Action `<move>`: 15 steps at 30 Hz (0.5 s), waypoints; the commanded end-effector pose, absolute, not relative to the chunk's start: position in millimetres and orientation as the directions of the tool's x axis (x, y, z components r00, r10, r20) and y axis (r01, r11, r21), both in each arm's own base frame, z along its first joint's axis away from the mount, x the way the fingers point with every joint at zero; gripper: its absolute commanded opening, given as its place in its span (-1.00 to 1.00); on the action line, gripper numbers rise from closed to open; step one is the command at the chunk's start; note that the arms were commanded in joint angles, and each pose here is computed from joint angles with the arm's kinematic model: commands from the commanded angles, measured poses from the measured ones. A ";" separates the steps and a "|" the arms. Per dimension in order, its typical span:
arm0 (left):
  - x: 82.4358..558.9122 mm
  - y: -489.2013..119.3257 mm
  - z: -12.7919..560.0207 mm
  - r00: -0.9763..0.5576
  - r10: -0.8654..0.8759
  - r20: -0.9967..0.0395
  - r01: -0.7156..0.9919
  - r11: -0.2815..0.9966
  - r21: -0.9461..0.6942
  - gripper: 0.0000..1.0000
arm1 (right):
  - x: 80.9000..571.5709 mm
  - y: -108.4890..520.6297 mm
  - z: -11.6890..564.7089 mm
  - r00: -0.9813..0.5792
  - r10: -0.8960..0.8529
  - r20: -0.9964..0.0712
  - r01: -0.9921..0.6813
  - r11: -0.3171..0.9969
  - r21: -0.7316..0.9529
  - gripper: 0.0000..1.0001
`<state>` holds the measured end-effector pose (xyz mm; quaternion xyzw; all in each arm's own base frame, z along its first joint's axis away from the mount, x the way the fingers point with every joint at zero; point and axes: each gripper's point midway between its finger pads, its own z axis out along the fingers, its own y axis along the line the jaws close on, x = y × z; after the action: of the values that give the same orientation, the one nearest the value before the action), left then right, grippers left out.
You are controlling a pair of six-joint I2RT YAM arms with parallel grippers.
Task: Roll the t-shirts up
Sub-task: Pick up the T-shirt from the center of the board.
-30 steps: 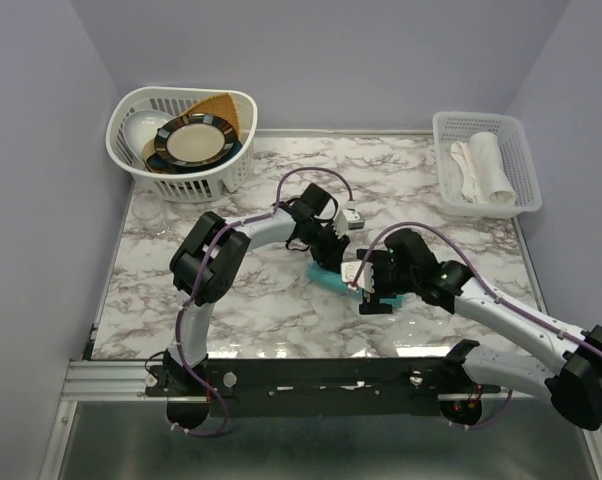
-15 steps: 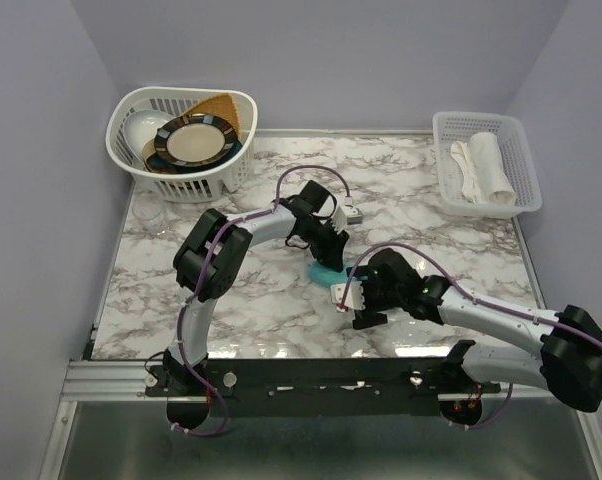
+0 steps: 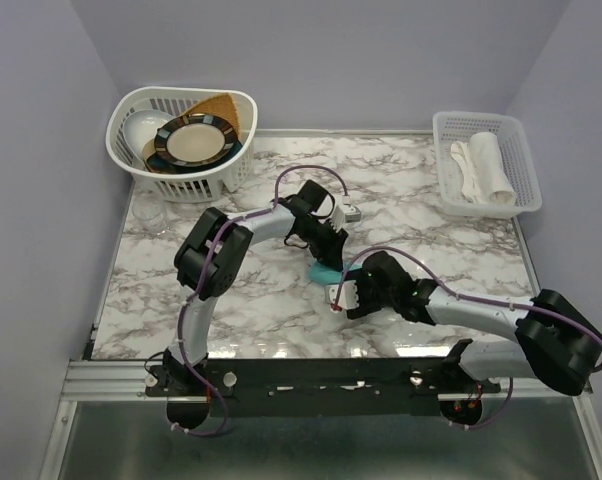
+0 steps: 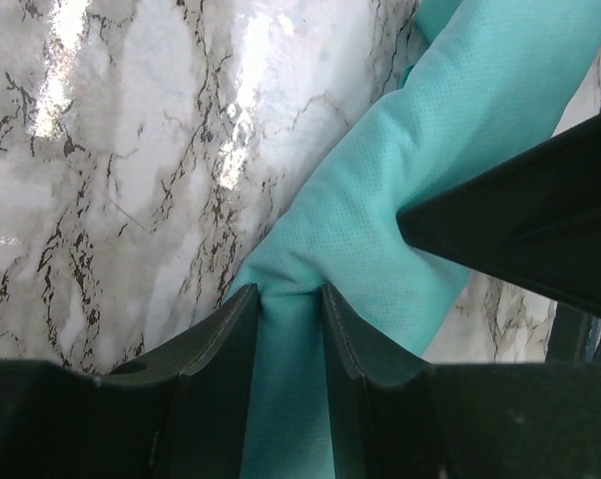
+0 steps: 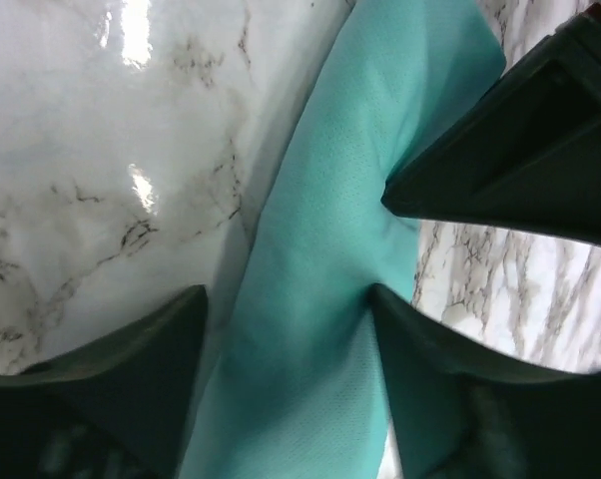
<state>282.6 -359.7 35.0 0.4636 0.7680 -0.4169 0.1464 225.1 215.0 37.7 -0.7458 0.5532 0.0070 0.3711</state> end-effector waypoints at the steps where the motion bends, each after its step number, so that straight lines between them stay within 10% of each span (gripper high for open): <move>1: 260.4 -345.3 1.5 -0.597 0.640 -0.484 0.764 0.270 -0.586 -0.17 | 219.1 188.8 -6.0 0.394 -0.876 -0.277 -0.836 -0.216 -0.505 -0.16; 8: 260.3 -349.0 9.5 -0.610 0.623 -0.489 0.749 0.251 -0.614 -0.17 | 220.6 183.3 -18.2 0.369 -0.900 -0.234 -0.854 -0.229 -0.467 -0.99; 15: 340.7 -326.0 107.5 -0.643 0.406 -0.649 0.766 0.347 -0.542 -0.10 | 213.4 202.3 23.6 0.171 -0.898 -0.406 -0.962 -0.065 -0.264 -0.99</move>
<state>295.5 -348.9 40.4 0.4237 0.7843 -0.4318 0.1372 247.6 218.2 28.9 -0.7589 0.5533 -0.0353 0.3417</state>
